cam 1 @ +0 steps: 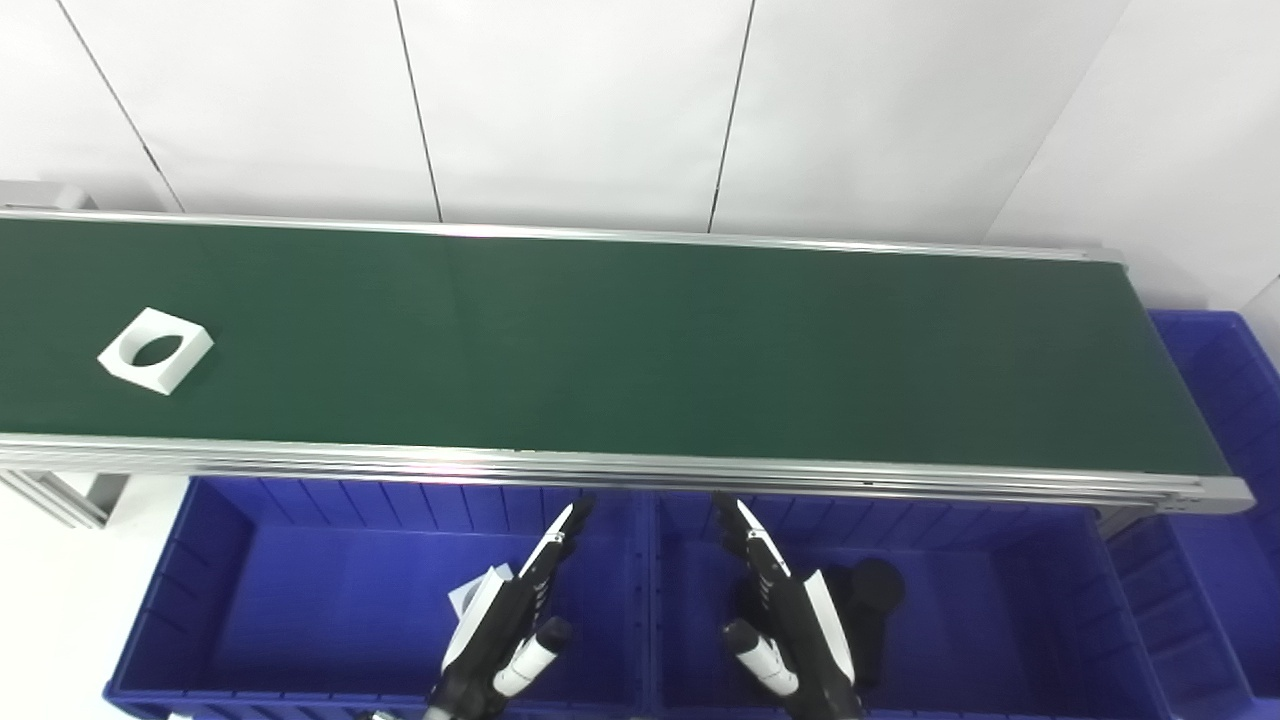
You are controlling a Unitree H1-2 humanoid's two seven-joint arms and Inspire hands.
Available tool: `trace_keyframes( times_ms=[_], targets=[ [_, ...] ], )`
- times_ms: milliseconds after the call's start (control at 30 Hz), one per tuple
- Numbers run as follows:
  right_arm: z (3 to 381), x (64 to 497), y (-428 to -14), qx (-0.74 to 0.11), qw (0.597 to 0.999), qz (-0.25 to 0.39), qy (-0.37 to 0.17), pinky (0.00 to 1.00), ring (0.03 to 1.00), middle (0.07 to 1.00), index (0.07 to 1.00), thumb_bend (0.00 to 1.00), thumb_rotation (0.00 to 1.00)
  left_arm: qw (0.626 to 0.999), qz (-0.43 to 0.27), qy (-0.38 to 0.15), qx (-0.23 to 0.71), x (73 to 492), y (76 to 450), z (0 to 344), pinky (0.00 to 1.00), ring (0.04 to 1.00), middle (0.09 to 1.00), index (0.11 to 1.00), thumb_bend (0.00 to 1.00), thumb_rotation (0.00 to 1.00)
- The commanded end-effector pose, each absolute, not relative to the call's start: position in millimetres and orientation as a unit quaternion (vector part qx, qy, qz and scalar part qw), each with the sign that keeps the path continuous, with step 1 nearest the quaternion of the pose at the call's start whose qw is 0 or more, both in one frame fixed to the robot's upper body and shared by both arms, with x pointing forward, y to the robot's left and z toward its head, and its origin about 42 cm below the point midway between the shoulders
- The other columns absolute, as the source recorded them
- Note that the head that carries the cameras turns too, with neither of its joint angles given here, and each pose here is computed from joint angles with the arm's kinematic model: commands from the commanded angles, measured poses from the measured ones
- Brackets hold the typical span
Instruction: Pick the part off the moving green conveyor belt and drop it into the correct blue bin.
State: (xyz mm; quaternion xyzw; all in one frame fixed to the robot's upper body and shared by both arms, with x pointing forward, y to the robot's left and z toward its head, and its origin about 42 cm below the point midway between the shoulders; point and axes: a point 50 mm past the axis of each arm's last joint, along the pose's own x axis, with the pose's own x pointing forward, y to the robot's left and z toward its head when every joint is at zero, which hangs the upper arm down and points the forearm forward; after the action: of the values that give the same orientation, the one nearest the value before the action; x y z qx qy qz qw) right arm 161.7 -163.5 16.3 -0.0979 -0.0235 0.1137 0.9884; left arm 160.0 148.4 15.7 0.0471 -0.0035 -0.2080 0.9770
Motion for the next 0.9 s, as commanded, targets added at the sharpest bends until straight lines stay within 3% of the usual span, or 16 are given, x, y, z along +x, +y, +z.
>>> trace_keyframes(
  times_ms=[0,867],
  targets=[
    [24.6,165.5,-160.0,-0.084,0.988,0.117,-0.056,0.91,0.942,0.95,0.935,0.91,0.95,0.977,-0.205,-0.035,0.039,164.9,145.1,24.6,1.0,1.0,1.0,0.973,0.87,1.0],
    [23.7,165.0,-159.5,-0.086,0.988,0.12,-0.055,0.92,0.946,0.951,0.937,0.88,0.95,0.977,-0.206,-0.035,0.04,164.1,145.1,24.6,1.0,1.0,1.0,0.978,0.85,1.0]
  ],
)
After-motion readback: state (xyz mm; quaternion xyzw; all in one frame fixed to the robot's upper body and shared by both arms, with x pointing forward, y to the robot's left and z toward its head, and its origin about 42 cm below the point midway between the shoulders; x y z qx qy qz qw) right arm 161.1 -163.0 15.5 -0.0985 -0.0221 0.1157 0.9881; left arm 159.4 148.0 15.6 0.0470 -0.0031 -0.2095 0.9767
